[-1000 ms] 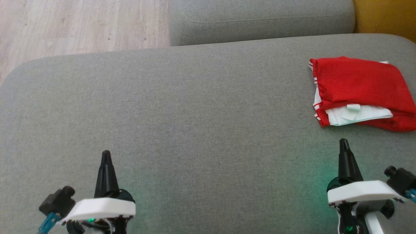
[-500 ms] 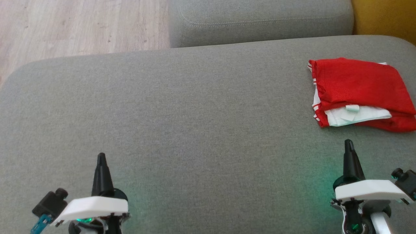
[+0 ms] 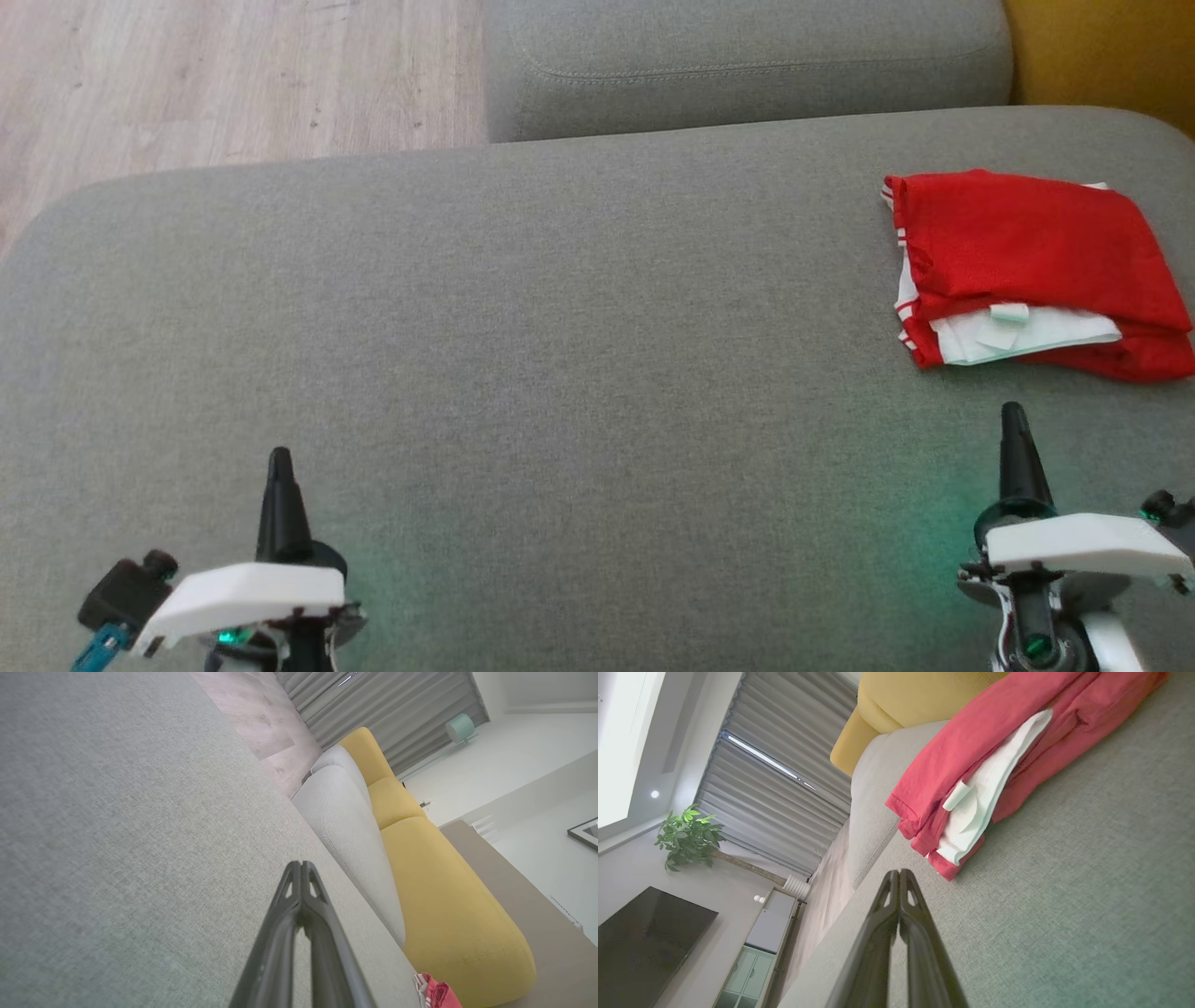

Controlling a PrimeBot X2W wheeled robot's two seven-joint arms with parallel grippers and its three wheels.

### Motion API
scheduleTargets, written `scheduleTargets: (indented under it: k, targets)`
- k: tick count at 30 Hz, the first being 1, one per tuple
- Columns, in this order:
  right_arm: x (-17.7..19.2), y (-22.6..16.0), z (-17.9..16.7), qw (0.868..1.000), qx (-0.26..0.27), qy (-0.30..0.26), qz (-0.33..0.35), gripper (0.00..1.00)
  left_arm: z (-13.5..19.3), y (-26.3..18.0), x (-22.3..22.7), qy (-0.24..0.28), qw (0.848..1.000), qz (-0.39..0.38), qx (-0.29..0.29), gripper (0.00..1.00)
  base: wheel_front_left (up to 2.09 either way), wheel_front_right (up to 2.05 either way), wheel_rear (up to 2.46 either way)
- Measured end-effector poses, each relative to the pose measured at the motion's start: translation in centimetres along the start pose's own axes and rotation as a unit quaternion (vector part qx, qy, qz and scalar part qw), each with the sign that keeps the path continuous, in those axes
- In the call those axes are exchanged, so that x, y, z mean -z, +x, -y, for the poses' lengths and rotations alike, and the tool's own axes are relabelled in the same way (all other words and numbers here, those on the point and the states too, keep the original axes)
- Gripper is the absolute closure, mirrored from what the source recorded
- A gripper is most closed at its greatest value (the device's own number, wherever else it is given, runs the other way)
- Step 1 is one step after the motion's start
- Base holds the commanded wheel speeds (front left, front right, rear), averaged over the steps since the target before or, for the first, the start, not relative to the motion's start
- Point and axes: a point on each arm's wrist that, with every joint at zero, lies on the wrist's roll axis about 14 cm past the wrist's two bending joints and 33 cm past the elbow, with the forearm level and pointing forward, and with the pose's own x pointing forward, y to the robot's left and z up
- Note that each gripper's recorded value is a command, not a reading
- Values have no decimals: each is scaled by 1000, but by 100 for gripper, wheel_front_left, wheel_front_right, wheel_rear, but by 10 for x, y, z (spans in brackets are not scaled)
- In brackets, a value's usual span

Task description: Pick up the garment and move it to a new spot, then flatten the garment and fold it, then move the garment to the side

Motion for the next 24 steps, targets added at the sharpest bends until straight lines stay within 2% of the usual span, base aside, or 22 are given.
scheduleTargets:
  k: [24]
  targets:
    - [-11,2,-3,992,-3,126,7,100,-2,2,-12,-114,993,4,0,100,0,0,0]
